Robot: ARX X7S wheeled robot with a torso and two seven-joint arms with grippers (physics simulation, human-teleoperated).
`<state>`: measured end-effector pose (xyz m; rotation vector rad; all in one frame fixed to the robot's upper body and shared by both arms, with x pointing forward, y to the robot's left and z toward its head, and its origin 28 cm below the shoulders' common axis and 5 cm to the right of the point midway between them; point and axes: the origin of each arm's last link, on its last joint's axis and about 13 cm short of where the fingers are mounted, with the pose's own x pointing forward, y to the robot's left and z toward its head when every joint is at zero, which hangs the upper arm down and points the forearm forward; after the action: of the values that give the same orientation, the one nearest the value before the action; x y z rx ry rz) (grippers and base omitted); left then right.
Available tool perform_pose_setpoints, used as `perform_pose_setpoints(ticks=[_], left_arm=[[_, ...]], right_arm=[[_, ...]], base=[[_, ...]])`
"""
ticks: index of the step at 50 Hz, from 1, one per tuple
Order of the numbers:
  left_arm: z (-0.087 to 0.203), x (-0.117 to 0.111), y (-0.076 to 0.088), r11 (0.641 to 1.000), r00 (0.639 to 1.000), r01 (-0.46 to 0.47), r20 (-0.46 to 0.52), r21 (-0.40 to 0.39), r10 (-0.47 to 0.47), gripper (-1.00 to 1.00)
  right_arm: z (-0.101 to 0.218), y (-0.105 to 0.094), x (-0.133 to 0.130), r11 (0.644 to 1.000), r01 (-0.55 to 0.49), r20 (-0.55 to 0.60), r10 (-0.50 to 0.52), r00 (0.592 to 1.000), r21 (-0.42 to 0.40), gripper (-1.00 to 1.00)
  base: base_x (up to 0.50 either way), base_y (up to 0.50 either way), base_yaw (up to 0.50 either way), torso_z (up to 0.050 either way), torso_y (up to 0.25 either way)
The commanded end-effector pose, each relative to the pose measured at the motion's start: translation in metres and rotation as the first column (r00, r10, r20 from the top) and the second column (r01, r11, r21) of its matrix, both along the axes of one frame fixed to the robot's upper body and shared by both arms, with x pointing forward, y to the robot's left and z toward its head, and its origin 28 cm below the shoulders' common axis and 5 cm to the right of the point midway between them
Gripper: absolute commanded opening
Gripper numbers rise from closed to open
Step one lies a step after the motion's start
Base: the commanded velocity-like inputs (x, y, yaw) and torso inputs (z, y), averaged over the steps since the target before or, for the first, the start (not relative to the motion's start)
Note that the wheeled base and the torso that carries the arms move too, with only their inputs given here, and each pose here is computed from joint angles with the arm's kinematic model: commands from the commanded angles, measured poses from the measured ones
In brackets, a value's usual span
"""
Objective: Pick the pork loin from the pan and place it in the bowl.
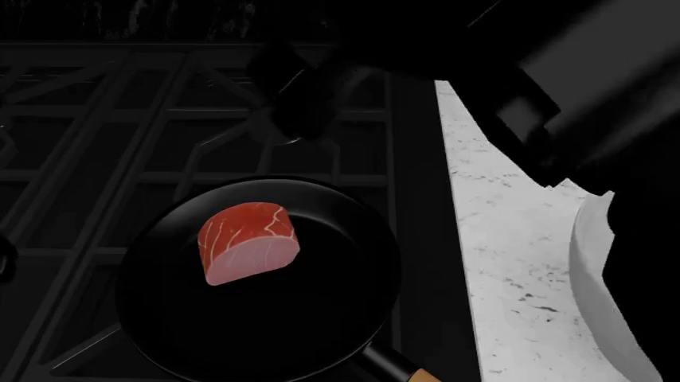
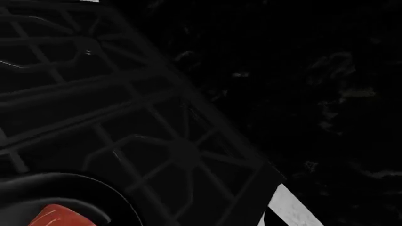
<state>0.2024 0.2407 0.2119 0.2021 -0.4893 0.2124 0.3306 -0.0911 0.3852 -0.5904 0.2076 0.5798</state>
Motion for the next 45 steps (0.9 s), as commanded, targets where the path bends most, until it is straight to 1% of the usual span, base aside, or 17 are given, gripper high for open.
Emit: perform_pose_setpoints(ticks=[1,4,6,12,13,14,16,18,19,20,28,32,33,35,40,41,45], left_arm=[[0.003,0.004,-0.001,0.999,0.999,-0.032,-0.008,-0.008,0.032,1.0],[-0.006,0.007,-0.002,0.999,0.999,-0.042,-0.017,-0.009,0.041,1.0],[-0.007,0.008,-0.002,0.999,0.999,-0.049,-0.022,-0.013,0.048,1.0],[0.003,0.009,-0.003,0.998,0.998,-0.065,-0.026,-0.011,0.065,1.0],[0.002,0.009,-0.003,0.998,0.997,-0.067,-0.028,-0.013,0.067,1.0],[0.001,0.009,-0.003,0.998,0.997,-0.069,-0.03,-0.016,0.068,1.0],[0.001,0.01,-0.003,0.997,0.997,-0.072,-0.034,-0.019,0.071,1.0],[-0.007,0.009,-0.002,0.997,0.997,-0.075,-0.033,-0.021,0.074,1.0],[0.001,0.008,-0.002,0.997,0.997,-0.076,-0.031,-0.019,0.076,1.0],[-0.004,0.008,-0.002,0.997,0.996,-0.08,-0.033,-0.019,0.079,1.0],[-0.002,0.005,-0.001,0.994,0.994,-0.102,-0.036,-0.026,0.101,1.0],[0.002,0.002,0.0,0.994,0.993,-0.11,-0.035,-0.023,0.11,1.0],[-0.006,0.001,0.0,0.993,0.993,-0.113,-0.035,-0.025,0.112,1.0],[0.0,0.001,0.0,0.993,0.993,-0.116,-0.037,-0.029,0.115,1.0],[0.002,-0.002,0.0,0.992,0.992,-0.125,-0.036,-0.027,0.124,1.0],[-0.006,-0.003,0.001,0.991,0.991,-0.128,-0.037,-0.026,0.127,1.0],[0.001,-0.003,0.001,0.991,0.991,-0.133,-0.038,-0.028,0.132,1.0]], right_arm=[[0.016,-0.013,0.022,0.976,-0.126,-0.12,0.106,0.987,-0.178,1.0],[0.019,-0.012,0.027,0.968,-0.147,-0.124,0.124,0.984,-0.202,1.0],[0.019,-0.01,0.024,0.951,-0.21,-0.152,0.179,0.972,-0.226,1.0],[0.021,-0.01,0.021,0.92,-0.291,-0.191,0.246,0.95,-0.263,1.0],[0.021,-0.01,0.021,0.911,-0.316,-0.206,0.267,0.941,-0.264,1.0],[0.018,-0.01,0.021,0.893,-0.331,-0.231,0.268,0.935,-0.304,1.0],[0.02,-0.007,0.023,0.896,-0.339,-0.232,0.279,0.932,-0.286,1.0],[0.018,-0.005,0.024,0.885,-0.36,-0.238,0.297,0.925,-0.295,1.0],[0.017,-0.005,0.024,0.879,-0.374,-0.243,0.309,0.92,-0.297,1.0],[0.017,-0.005,0.026,0.877,-0.387,-0.245,0.323,0.914,-0.285,1.0],[0.013,0.0,0.031,0.842,-0.477,-0.264,0.414,0.871,-0.251,1.0],[0.012,0.003,0.03,0.834,-0.494,-0.278,0.427,0.86,-0.246,1.0],[0.012,0.004,0.03,0.83,-0.499,-0.281,0.431,0.857,-0.249,1.0],[0.013,0.006,0.029,0.822,-0.513,-0.285,0.445,0.849,-0.245,1.0],[0.009,0.011,0.03,0.791,-0.568,-0.291,0.502,0.815,-0.225,1.0],[0.009,0.011,0.03,0.791,-0.57,-0.286,0.506,0.813,-0.221,1.0],[0.007,0.01,0.032,0.79,-0.577,-0.284,0.516,0.808,-0.208,1.0]], base=[[0.0,0.0,0.0,0.0,0.0],[0.0,0.0,0.0,0.0,0.0],[0.0,0.0,0.0,0.0,0.0],[0.0,0.0,0.0,0.0,0.0],[0.0,0.0,0.0,0.0,0.0],[0.0,0.0,0.0,0.0,0.0],[0.0,0.0,0.0,0.0,0.0],[0.0,0.0,0.0,0.0,0.0],[0.0,0.0,0.0,0.0,0.0],[0.0,0.0,0.0,0.0,0.0],[0.0,0.0,0.0,0.0,0.0],[0.0,0.0,0.0,0.0,0.0],[0.0,0.0,0.0,0.0,0.0],[0.0,0.0,0.0,0.0,0.0],[0.0,0.0,0.0,0.0,0.0],[0.0,0.0,0.0,0.0,0.0],[0.0,0.0,0.0,0.0,0.0]])
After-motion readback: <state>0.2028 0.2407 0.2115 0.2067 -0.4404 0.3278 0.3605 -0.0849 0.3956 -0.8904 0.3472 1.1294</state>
